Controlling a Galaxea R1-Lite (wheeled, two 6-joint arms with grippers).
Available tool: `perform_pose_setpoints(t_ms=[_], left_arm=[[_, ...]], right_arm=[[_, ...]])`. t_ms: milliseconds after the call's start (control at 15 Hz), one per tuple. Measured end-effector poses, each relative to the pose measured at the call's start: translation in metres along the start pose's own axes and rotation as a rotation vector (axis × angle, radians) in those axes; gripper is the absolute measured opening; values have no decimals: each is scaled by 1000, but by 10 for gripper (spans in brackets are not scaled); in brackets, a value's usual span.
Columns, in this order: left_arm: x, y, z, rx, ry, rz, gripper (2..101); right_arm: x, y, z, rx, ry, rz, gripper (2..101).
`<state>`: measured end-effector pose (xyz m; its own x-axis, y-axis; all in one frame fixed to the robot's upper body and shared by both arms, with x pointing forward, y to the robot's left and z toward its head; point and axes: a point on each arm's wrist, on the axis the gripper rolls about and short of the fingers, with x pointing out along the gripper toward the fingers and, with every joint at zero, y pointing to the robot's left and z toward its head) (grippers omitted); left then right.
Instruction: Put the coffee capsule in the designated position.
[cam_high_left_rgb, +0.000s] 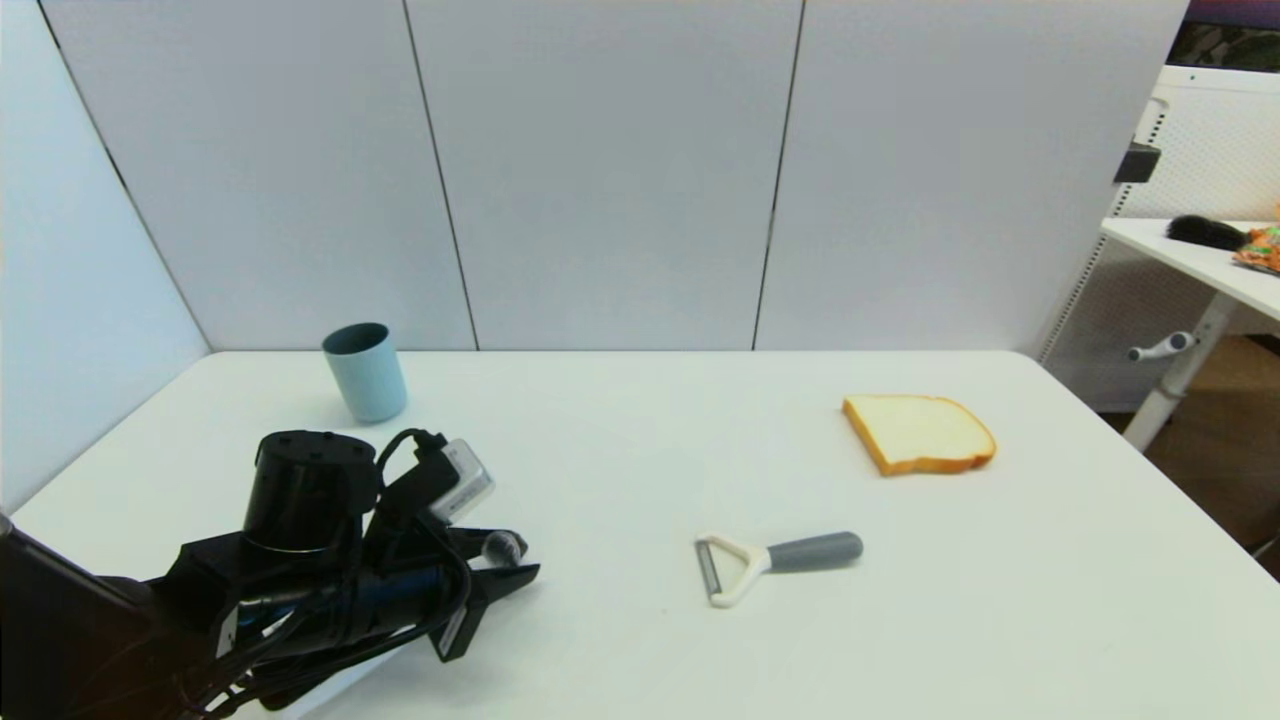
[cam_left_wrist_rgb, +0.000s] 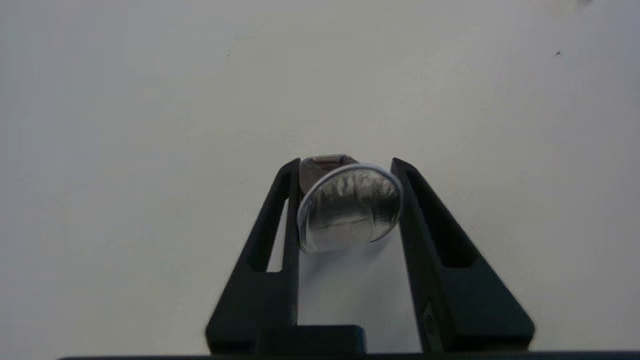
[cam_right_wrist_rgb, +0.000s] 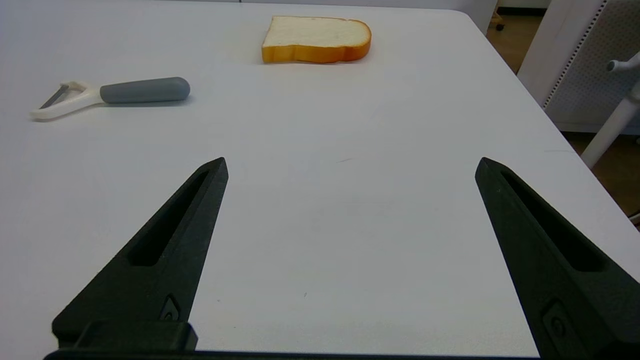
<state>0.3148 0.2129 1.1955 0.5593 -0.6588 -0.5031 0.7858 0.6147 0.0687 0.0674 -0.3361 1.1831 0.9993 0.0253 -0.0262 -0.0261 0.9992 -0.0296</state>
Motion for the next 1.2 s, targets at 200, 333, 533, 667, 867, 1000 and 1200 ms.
perform_pose_setpoints(t_ms=[200, 333, 533, 667, 867, 1000, 1200], left_arm=[[0, 0, 0, 4, -2, 0, 580], [-1, 0, 1, 5, -5, 2, 672], [-9, -1, 7, 17, -23, 9, 771], [-21, -4, 14, 25, -42, 17, 817], [-52, -12, 28, 45, -95, 34, 867], [-80, -19, 37, 64, -151, 57, 891], [-131, -34, 41, 84, -242, 132, 918]], right_arm=[[0, 0, 0, 0, 0, 0, 980], [0, 0, 0, 0, 0, 0, 980], [0, 0, 0, 0, 0, 0, 980], [0, 0, 0, 0, 0, 0, 980], [0, 0, 0, 0, 0, 0, 980], [0, 0, 0, 0, 0, 0, 980], [0, 0, 0, 0, 0, -1, 980]])
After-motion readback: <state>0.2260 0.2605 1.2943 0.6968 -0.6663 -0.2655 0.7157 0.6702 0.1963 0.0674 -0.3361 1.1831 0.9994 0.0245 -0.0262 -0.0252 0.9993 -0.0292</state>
